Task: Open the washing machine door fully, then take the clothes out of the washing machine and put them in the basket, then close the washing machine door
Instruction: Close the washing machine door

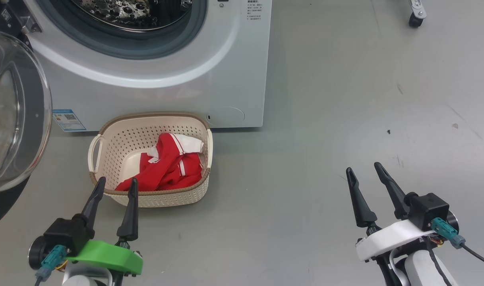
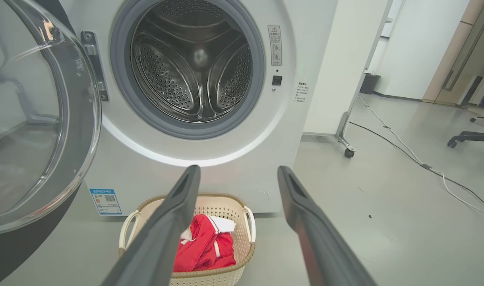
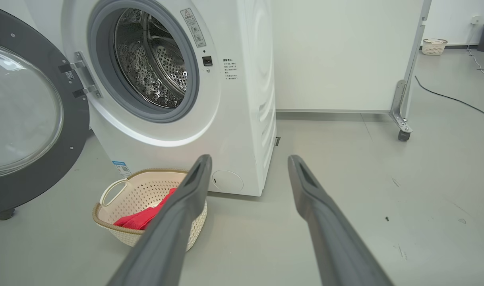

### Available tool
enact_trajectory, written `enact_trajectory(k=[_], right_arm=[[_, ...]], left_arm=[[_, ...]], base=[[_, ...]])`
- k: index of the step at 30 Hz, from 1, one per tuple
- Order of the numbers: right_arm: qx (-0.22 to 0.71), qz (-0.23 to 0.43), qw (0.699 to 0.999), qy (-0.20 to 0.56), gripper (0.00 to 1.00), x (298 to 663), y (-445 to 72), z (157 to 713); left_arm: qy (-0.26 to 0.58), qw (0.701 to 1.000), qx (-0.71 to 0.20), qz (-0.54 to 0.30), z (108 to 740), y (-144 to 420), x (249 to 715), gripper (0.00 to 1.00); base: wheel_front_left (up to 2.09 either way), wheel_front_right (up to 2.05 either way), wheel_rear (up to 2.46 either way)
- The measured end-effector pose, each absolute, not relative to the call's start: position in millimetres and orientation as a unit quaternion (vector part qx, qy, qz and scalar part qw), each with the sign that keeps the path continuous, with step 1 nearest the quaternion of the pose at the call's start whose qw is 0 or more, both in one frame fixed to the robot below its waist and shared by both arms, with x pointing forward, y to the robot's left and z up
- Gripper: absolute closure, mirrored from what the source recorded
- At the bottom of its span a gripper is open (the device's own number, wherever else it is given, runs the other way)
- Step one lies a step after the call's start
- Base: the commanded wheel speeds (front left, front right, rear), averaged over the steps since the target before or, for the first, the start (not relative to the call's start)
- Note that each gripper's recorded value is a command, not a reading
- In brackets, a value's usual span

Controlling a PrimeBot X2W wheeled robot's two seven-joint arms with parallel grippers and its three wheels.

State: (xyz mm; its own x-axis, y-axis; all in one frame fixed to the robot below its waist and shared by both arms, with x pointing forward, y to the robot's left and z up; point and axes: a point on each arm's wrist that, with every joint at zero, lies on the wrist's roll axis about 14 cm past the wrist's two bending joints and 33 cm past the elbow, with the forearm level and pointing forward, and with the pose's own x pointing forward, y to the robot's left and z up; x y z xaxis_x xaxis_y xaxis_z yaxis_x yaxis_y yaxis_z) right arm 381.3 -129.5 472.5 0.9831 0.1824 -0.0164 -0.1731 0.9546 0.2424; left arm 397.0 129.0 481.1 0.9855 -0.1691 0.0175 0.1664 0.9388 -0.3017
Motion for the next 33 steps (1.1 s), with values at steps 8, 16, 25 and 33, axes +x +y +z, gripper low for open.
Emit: enact_trajectory(k=[8, 16, 25, 33], right_arm=[[0.121, 0.09, 0.988, 0.017, 0.0, 380.6, -129.7, 474.3], [0.121, 0.09, 0.988, 0.015, 0.0, 380.2, -129.5, 475.9], [0.121, 0.091, 0.988, 0.013, 0.0, 380.1, -129.0, 477.0], [0.121, 0.092, 0.988, 0.013, 0.0, 380.3, -128.7, 477.0]], left_arm=[[0.003, 0.985, -0.149, -0.087, 482.1, 128.4, 396.1, 0.0], [0.001, 0.985, -0.149, -0.086, 483.7, 129.5, 395.6, 0.0], [-0.001, 0.985, -0.149, -0.084, 484.8, 130.8, 395.3, 0.0], [-0.001, 0.986, -0.147, -0.081, 484.9, 132.6, 395.4, 0.0]], base=[[0.57, -0.57, 0.0], [0.24, -0.24, 0.0], [0.0, 0.0, 0.0], [0.0, 0.0, 0.0]])
